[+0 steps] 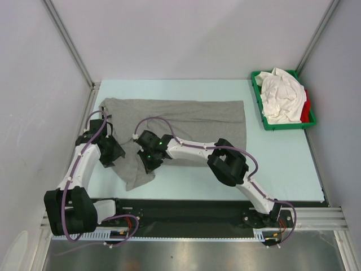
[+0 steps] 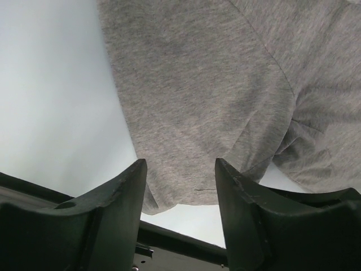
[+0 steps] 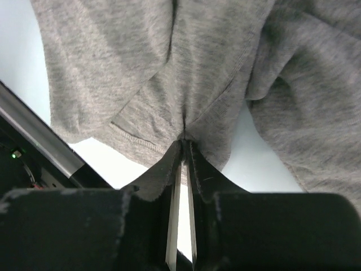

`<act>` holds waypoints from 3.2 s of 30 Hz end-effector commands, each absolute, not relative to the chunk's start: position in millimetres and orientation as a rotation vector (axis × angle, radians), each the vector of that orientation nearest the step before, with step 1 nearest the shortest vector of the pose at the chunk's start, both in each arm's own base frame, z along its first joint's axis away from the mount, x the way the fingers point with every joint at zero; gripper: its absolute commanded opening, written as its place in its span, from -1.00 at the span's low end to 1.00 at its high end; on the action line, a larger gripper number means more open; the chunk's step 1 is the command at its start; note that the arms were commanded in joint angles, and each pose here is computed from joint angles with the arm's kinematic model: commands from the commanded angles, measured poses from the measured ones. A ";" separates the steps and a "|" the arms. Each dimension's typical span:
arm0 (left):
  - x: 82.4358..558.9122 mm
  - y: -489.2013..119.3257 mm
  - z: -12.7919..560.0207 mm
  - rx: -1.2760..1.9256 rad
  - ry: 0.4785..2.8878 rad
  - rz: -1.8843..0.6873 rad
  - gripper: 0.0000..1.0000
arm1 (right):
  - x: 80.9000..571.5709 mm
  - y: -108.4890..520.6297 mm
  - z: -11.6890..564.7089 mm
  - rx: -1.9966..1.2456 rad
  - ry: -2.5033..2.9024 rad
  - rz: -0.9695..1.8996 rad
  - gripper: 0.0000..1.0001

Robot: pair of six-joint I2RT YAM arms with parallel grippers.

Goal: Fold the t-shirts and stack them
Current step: Fold the tshirt

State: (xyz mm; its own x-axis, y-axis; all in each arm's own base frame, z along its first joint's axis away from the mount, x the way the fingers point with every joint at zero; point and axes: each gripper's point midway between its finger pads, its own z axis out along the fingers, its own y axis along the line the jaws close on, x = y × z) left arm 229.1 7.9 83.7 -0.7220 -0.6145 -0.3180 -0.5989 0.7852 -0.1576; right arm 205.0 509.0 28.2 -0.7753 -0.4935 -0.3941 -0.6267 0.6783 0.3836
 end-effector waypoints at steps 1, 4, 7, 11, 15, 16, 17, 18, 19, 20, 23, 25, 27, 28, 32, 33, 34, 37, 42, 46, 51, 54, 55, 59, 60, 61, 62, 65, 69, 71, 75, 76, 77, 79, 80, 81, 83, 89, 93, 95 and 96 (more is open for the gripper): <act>228.9 7.3 88.5 -0.954 2.592 -0.077 0.20 | 199.6 513.6 72.8 -0.960 2.569 0.837 -0.76; 231.0 2.3 87.0 -0.946 2.587 -0.121 0.36 | 187.5 508.5 95.3 -0.997 2.572 0.940 -0.75; 230.7 -4.4 82.8 -0.961 2.598 -0.170 0.43 | 182.4 499.7 105.5 -0.995 2.603 1.021 -0.74; 227.3 -9.9 77.7 -0.993 2.618 -0.205 0.43 | 188.5 479.4 103.3 -0.939 2.648 1.068 -0.61; 221.7 -14.1 75.6 -1.021 2.629 -0.227 0.41 | 196.7 461.0 97.9 -0.883 2.677 1.132 -0.70; 220.1 -15.0 75.7 -1.030 2.632 -0.236 0.40 | 197.5 457.8 95.1 -0.872 2.689 1.144 -0.77; 218.3 -15.2 75.3 -1.036 2.636 -0.236 0.39 | 197.6 455.0 91.2 -0.868 2.691 1.159 -0.91; 213.1 -16.2 75.0 -1.048 2.648 -0.235 0.39 | 197.4 453.5 89.9 -0.869 2.693 1.177 -0.93; 211.1 -15.6 75.5 -1.057 2.651 -0.230 0.38 | 201.6 452.7 90.0 -0.863 2.687 1.183 -0.92; 209.1 -15.0 76.3 -1.060 2.649 -0.224 0.39 | 203.2 454.1 91.5 -0.875 2.668 1.192 -0.69; 203.4 -12.2 80.0 -1.080 2.645 -0.196 0.39 | 201.6 466.6 101.2 -0.918 2.604 1.232 -0.29; 199.8 -11.9 78.6 -1.104 2.652 -0.186 0.37 | 200.4 476.1 100.2 -0.936 2.588 1.199 -0.22; 200.1 -11.7 78.3 -1.108 2.655 -0.181 0.34 | 205.6 482.5 93.3 -0.913 2.594 1.163 -0.21; 200.2 -10.3 77.4 -1.111 2.657 -0.170 0.33 | 206.0 486.0 91.2 -0.909 2.592 1.161 -0.20; 203.5 -7.2 75.9 -1.105 2.660 -0.149 0.31 | 209.5 500.1 81.5 -0.904 2.605 1.134 -0.08; 204.2 -7.1 75.5 -1.107 2.659 -0.150 0.31 | 208.3 504.0 81.2 -0.911 2.596 1.133 -0.06; 205.0 -7.3 75.7 -1.108 2.656 -0.154 0.30 | 208.5 505.9 74.6 -0.910 2.606 1.121 -0.06; 208.0 -6.6 77.3 -1.103 2.651 -0.155 0.29 | 207.8 513.0 69.0 -0.907 2.624 1.112 -0.05; 210.6 -5.4 80.6 -1.085 2.652 -0.148 0.29 | 209.2 514.5 56.1 -0.886 2.652 1.097 -0.05; 209.6 -5.7 79.1 -1.087 2.657 -0.151 0.29 | 207.2 516.3 47.1 -0.888 2.677 1.093 -0.23; 209.6 -5.2 78.9 -1.087 2.655 -0.147 0.28 | 207.7 519.2 40.5 -0.898 2.684 1.067 -0.60; 207.5 -5.0 78.5 -1.094 2.654 -0.142 0.29 | 208.8 516.0 36.3 -0.904 2.697 1.033 -0.71; 207.6 -4.8 78.7 -1.096 2.652 -0.141 0.29 | 209.0 514.8 38.4 -0.905 2.695 1.025 -0.80; 205.2 -3.8 79.2 -1.106 2.650 -0.132 0.29 | 210.1 508.7 56.9 -0.920 2.674 1.017 -0.92; 204.8 -3.9 78.8 -1.109 2.650 -0.132 0.29 | 210.2 506.5 62.4 -0.920 2.673 1.021 -0.93; 203.8 -4.4 78.6 -1.110 2.654 -0.131 0.30 | 208.8 503.7 73.2 -0.930 2.662 1.035 -0.93; 203.6 -4.8 78.6 -1.118 2.652 -0.136 0.30 | 207.9 501.7 77.3 -0.938 2.659 1.039 -0.93; 201.2 -5.8 78.3 -1.132 2.657 -0.140 0.31 | 209.9 493.4 89.6 -0.932 2.666 1.054 -0.92; 197.7 -6.2 79.5 -1.155 2.657 -0.144 0.32 | 213.6 484.1 98.0 -0.896 2.698 1.119 -0.93; 193.6 -8.2 77.3 -1.169 2.669 -0.150 0.32 | 214.7 479.2 98.2 -0.885 2.715 1.146 -0.93; 183.7 -14.6 72.0 -1.208 2.690 -0.185 0.30 | 213.0 471.3 98.3 -0.886 2.729 1.185 -0.92; 180.4 -16.0 70.9 -1.219 2.698 -0.188 0.30 | 212.0 468.7 95.0 -0.887 2.737 1.187 -0.92; 177.2 -16.8 69.2 -1.228 2.701 -0.188 0.30 | 213.3 466.8 93.5 -0.885 2.739 1.186 -0.91; 171.6 -19.1 65.4 -1.244 2.719 -0.192 0.30 | 214.9 462.7 88.7 -0.883 2.745 1.188 -0.88; 170.0 -19.9 64.6 -1.250 2.727 -0.193 0.30 | 217.2 461.0 87.5 -0.877 2.746 1.188 -0.87; 168.1 -20.7 63.6 -1.258 2.733 -0.195 0.30 | 218.7 459.2 85.8 -0.876 2.747 1.187 -0.79; 165.2 -22.8 60.6 -1.282 2.741 -0.201 0.30 | 221.2 455.0 80.3 -0.874 2.755 1.166 -0.70; 195.0 6.0 78.1 -1.264 2.614 -0.126 0.24 | 233.1 445.7 92.0 -0.899 2.694 1.109 -0.13; 207.1 40.2 82.3 -1.294 2.585 -0.025 0.34 | 221.1 449.8 102.1 -0.931 2.646 1.234 0.16; 211.5 49.3 77.1 -1.303 2.584 -0.019 0.39 | 214.3 450.2 103.0 -0.931 2.643 1.299 0.21; 211.7 59.3 74.3 -1.346 2.559 -0.014 0.40 | 212.1 452.3 105.0 -0.928 2.632 1.329 0.22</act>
State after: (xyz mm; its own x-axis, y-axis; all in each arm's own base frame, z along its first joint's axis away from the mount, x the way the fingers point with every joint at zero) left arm 202.8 32.4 72.4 -0.5569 -0.8158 -0.1559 -0.8055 0.5763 -0.1382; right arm 218.3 442.2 71.4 -0.8388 -0.4945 -0.2277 -0.5067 0.5561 0.6588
